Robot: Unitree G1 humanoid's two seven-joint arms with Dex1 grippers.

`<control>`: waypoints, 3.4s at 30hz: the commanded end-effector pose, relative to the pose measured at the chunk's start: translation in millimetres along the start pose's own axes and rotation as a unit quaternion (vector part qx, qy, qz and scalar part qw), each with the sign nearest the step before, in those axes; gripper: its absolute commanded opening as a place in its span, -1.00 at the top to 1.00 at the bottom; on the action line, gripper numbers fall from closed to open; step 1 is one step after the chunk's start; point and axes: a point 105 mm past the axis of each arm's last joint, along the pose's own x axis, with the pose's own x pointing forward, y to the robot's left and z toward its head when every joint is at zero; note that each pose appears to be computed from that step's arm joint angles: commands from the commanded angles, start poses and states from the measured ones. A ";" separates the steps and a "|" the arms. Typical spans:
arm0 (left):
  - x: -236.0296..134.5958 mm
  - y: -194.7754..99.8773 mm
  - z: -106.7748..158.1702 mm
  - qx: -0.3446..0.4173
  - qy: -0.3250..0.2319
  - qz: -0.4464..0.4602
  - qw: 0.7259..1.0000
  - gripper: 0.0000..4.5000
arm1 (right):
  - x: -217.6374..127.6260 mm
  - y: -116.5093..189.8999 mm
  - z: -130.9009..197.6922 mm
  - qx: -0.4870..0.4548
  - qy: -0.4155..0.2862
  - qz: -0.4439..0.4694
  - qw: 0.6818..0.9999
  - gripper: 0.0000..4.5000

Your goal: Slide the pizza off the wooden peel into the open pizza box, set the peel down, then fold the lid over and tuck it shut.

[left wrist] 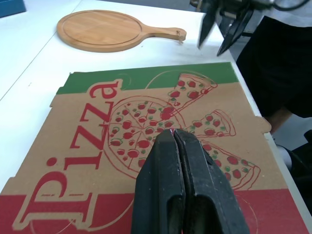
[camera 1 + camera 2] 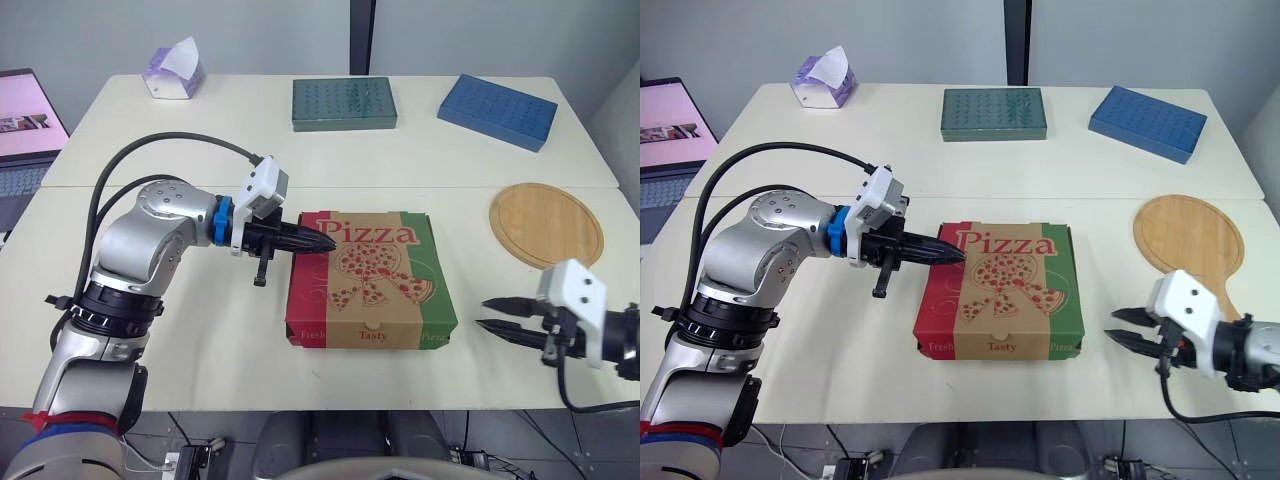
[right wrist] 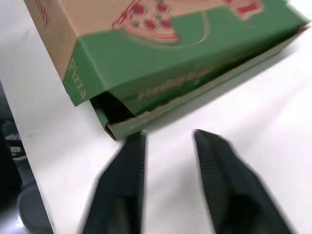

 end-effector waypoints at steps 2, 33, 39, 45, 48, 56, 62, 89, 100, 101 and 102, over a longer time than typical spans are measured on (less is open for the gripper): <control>2.0 -2.0 12.1 0.024 -0.012 -0.014 1.000 1.00 | 6.4 21.2 25.9 -0.037 -0.044 0.037 0.998 -0.52; 9.0 -18.2 -1.3 0.053 0.023 -0.054 0.997 1.00 | 47.3 15.0 44.4 -0.186 -0.075 -0.010 0.980 -0.99; 14.3 -29.4 -14.8 0.057 0.049 -0.076 0.994 1.00 | 53.0 15.6 33.8 -0.189 -0.057 -0.012 0.980 -0.99; 14.7 -34.6 -32.0 0.066 0.083 -0.075 0.992 1.00 | 57.4 17.2 26.2 -0.189 -0.052 -0.023 0.980 -0.99; 13.4 -33.2 -36.2 0.071 0.092 -0.071 0.991 1.00 | 51.6 16.9 29.7 -0.170 -0.068 -0.027 0.983 -0.99; 12.4 -30.4 -38.5 0.073 0.092 -0.062 0.991 1.00 | 13.7 8.2 15.9 -0.024 -0.065 -0.005 0.998 -0.99; 12.1 -29.4 -38.7 0.074 0.092 -0.059 0.991 1.00 | 12.9 -14.4 -2.8 -0.004 -0.029 -0.052 0.998 -0.99; 13.1 -28.7 -38.4 0.073 0.090 -0.053 0.992 1.00 | 55.5 20.0 -9.6 0.018 -0.037 0.037 0.998 0.96; 11.8 -27.5 -36.3 0.072 0.086 -0.049 0.992 1.00 | 26.8 7.4 17.5 -0.014 -0.065 0.037 0.997 0.96; 11.3 -27.0 -35.5 0.073 0.085 -0.048 0.993 1.00 | 29.6 9.9 21.8 -0.015 -0.074 0.043 0.996 0.96; 10.1 -26.0 -33.5 0.073 0.082 -0.045 0.993 1.00 | 34.3 13.4 24.8 -0.016 -0.081 0.051 0.995 0.96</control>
